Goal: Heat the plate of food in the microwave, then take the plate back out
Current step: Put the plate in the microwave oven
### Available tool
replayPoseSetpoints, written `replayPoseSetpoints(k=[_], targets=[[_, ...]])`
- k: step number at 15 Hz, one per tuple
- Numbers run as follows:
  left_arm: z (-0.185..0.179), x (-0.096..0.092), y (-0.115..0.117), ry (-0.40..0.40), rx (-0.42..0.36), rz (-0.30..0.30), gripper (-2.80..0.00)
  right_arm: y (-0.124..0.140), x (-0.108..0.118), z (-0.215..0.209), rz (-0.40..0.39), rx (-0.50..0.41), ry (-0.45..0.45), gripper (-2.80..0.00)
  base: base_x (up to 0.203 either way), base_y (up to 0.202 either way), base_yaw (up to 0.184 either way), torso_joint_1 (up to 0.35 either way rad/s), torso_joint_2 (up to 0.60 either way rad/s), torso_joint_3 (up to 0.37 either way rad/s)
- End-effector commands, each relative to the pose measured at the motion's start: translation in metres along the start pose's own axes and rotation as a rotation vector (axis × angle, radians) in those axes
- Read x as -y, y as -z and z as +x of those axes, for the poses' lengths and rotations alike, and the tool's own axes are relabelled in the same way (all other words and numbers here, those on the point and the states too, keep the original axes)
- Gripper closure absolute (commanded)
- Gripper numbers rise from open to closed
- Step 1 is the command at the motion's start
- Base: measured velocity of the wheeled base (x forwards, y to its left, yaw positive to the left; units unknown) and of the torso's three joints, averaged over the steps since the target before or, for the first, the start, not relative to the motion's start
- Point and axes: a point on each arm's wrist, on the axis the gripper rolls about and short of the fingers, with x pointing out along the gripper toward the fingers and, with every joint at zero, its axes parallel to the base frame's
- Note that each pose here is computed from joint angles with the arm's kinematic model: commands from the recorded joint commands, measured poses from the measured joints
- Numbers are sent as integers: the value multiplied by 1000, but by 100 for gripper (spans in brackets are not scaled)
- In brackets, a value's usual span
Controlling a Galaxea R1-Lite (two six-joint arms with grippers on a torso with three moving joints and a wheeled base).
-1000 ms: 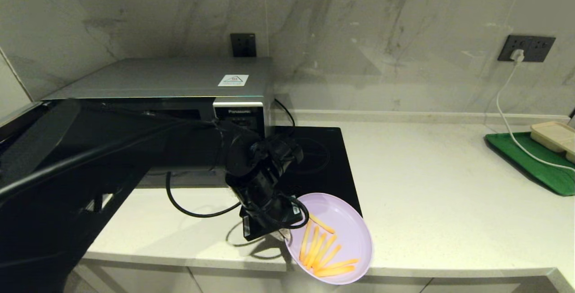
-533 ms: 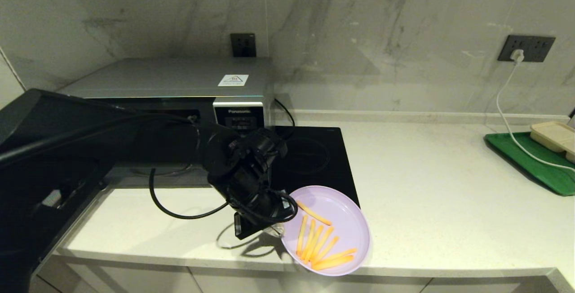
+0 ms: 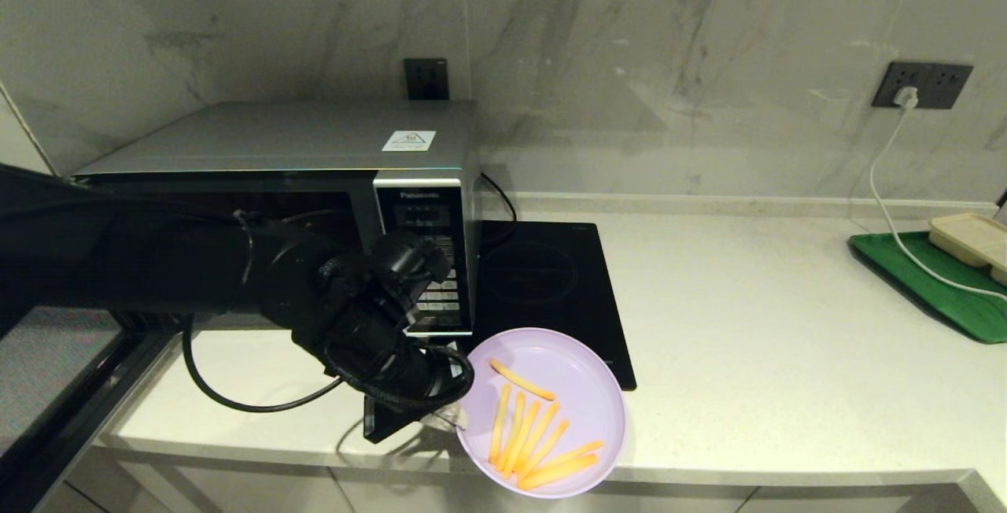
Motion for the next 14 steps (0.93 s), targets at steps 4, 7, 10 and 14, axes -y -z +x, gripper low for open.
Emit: replayPoseSetpoints(k=[4,7,10,14], targets=[[-37,-37,13,41,43,-63,0,0,0,0,1,-1,0,0,0,0,0,0,0,0],[-55,-70,6,53,70,-161,0,0,0,0,1,-1,0,0,0,0,0,0,0,0],[-70,-103,3,71,90,-201,0,0,0,0,1,-1,0,0,0,0,0,0,0,0],[-84,-145,-2,79,130,-273,0,0,0,0,1,-1,0,0,0,0,0,0,0,0]])
